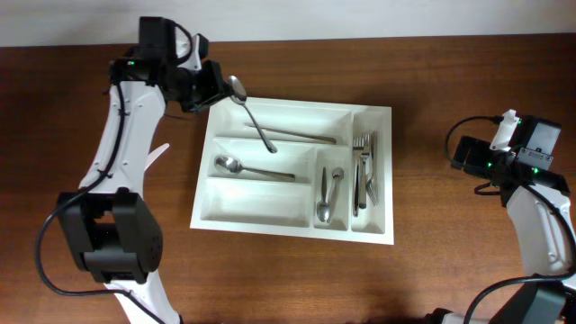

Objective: Pack container
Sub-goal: 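Lift the second spoon with the left gripper and carry it over the tray, then lower the spoon into the large left compartment and open the left gripper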

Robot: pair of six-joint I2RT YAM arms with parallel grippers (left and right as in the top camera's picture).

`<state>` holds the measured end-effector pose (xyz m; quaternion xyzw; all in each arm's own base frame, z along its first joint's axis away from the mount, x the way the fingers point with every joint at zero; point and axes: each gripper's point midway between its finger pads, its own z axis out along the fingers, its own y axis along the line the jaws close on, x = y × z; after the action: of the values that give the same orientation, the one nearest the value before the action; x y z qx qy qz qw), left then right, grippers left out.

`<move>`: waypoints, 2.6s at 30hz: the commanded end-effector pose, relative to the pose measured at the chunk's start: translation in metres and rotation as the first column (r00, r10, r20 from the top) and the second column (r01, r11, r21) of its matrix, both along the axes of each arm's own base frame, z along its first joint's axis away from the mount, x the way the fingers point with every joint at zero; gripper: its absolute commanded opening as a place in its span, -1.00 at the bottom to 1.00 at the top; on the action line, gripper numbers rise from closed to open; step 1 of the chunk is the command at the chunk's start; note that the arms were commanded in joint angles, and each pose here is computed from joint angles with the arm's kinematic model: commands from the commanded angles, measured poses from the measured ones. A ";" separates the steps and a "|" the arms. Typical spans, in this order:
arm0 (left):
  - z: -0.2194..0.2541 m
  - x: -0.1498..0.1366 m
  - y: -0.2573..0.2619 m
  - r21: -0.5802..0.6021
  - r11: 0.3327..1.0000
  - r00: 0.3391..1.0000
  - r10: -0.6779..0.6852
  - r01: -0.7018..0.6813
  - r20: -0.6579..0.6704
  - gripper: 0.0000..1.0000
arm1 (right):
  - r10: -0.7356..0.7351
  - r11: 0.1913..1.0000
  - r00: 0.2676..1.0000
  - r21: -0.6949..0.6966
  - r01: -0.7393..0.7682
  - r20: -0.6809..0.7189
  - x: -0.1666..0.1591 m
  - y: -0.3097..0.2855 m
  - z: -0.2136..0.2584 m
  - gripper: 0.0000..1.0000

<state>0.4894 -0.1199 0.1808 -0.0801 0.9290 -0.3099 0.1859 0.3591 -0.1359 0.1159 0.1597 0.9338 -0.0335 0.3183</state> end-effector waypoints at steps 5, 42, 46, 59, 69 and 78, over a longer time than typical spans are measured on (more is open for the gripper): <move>0.015 -0.003 0.011 0.040 0.993 0.994 0.112 -0.112 -0.003 -0.96 | 0.001 1.000 1.000 -0.005 -0.001 0.007 0.002 -0.003 0.003 0.97; -0.014 -0.077 0.026 -0.111 0.922 0.925 0.359 -0.372 -0.120 -0.97 | 0.001 1.000 1.000 -0.005 -0.001 0.007 0.002 -0.003 0.003 0.97; -0.031 -0.085 0.025 -0.113 0.913 0.913 0.373 -0.393 -0.166 -0.96 | 0.001 1.000 1.000 -0.005 -0.001 0.007 0.002 -0.003 0.003 0.98; -0.083 -0.111 0.020 -0.088 0.808 0.771 0.516 -0.583 -0.374 -0.96 | 0.001 1.000 1.000 -0.005 -0.001 0.007 0.002 -0.003 0.003 0.97; -0.092 -0.110 0.021 -0.041 0.778 0.738 0.576 -0.627 -0.351 -0.97 | 0.001 1.000 1.000 -0.005 -0.001 0.007 0.002 -0.003 0.003 0.99; -0.092 -0.105 0.021 -0.019 0.746 0.711 0.626 -0.666 -0.321 -0.90 | 0.001 1.000 1.000 -0.005 -0.001 0.007 0.002 -0.003 0.003 0.98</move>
<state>0.3805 -0.1056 0.0879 -0.4374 0.8468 -0.2759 0.1242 0.3592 -0.1358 0.1159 0.1593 0.9339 -0.0335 0.3184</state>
